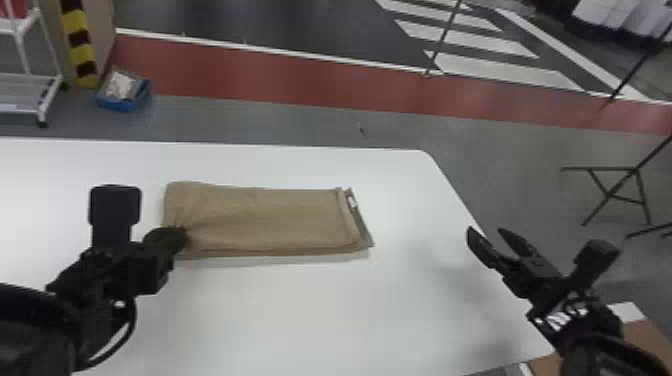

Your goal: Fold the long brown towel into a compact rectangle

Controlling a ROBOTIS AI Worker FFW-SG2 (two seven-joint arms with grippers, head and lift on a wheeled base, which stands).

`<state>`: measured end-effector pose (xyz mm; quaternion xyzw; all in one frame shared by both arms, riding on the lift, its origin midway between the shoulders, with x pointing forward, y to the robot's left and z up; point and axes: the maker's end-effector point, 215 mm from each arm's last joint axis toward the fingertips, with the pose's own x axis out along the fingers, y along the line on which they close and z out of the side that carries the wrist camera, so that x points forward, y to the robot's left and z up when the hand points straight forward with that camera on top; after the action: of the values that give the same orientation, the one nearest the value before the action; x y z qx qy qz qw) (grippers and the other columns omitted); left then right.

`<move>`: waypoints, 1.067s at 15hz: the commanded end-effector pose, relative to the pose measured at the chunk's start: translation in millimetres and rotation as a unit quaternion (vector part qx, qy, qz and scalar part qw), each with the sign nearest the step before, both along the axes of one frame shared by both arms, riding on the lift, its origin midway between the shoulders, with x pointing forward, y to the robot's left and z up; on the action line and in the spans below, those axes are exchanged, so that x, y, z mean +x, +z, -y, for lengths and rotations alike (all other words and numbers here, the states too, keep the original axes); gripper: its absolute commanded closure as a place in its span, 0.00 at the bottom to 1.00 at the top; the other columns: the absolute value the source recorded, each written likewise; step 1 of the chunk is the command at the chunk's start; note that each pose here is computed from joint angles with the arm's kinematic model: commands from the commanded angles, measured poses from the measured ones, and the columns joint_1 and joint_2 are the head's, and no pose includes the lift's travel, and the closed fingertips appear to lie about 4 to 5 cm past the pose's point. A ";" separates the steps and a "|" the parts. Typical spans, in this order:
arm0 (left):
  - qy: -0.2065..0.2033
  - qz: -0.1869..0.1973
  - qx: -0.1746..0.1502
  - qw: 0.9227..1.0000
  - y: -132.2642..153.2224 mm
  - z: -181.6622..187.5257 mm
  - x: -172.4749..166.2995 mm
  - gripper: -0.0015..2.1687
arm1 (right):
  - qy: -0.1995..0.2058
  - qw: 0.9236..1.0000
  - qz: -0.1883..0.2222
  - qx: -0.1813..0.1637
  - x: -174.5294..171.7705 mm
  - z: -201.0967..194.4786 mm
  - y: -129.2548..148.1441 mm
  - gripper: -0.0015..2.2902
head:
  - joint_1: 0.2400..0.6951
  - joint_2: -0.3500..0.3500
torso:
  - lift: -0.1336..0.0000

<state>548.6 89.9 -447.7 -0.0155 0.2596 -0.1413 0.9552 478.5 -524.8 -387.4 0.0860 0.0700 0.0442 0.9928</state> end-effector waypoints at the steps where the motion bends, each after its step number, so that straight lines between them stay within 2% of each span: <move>1: 0.017 -0.005 -0.001 1.000 3.7 -32.6 -10.0 0.51 | 0.004 1.000 -0.002 -0.001 3.5 -7.0 1.0 0.04 | 1.00 0.00 | 0.04; 5: 0.018 0.004 -0.003 1.000 14.6 -41.2 -14.0 0.49 | 0.024 1.000 -0.008 0.005 15.0 -33.5 -0.4 0.04 | 1.00 0.00 | 0.04; 6: 0.017 0.011 -0.006 1.000 18.9 -41.3 -11.3 0.38 | 0.029 1.000 -0.009 0.006 16.8 -39.3 0.1 0.04 | 1.00 0.00 | 0.04; 7: 0.019 0.025 -0.012 0.999 27.4 -41.0 -6.7 0.19 | 0.034 0.999 -0.007 0.009 19.4 -46.1 4.2 0.04 | 1.00 0.00 | 0.04; 8: 0.020 0.028 -0.012 0.999 29.7 -43.1 -4.8 0.08 | 0.038 0.999 -0.009 0.014 20.3 -52.3 5.5 0.04 | 1.00 0.00 | 0.04; 9: 0.022 0.036 -0.015 0.999 35.9 -44.3 -1.7 0.04 | 0.040 0.999 -0.012 0.019 21.5 -55.5 7.1 0.04 | 1.00 0.00 | 0.04; 12: 0.028 0.073 -0.029 0.997 60.0 -42.7 7.6 0.03 | 0.066 0.997 -0.028 0.018 48.2 -91.8 14.9 0.02 | 1.00 0.02 | 0.04; 13: 0.024 0.083 -0.031 0.996 65.9 -35.2 8.9 0.04 | 0.084 0.995 -0.058 0.014 60.5 -114.5 6.9 0.02 | 1.00 0.03 | 0.04; 14: 0.014 0.086 -0.025 0.996 66.8 -23.9 7.7 0.04 | 0.102 0.992 -0.076 0.010 72.7 -134.7 5.9 0.03 | 1.00 0.07 | 0.04; 15: 0.005 0.096 -0.016 0.995 70.4 -14.5 8.3 0.04 | 0.114 0.991 -0.072 0.008 85.3 -148.6 16.0 0.04 | 1.00 0.07 | 0.04; 16: 0.000 0.104 -0.006 0.995 72.2 -9.1 8.7 0.04 | 0.122 0.988 -0.089 0.019 95.3 -163.0 16.2 0.06 | 1.00 0.10 | 0.04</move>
<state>557.1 109.3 -378.2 -0.0227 0.1667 -0.1379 0.9761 559.1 -384.1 -375.3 0.0929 0.1507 0.1429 0.9738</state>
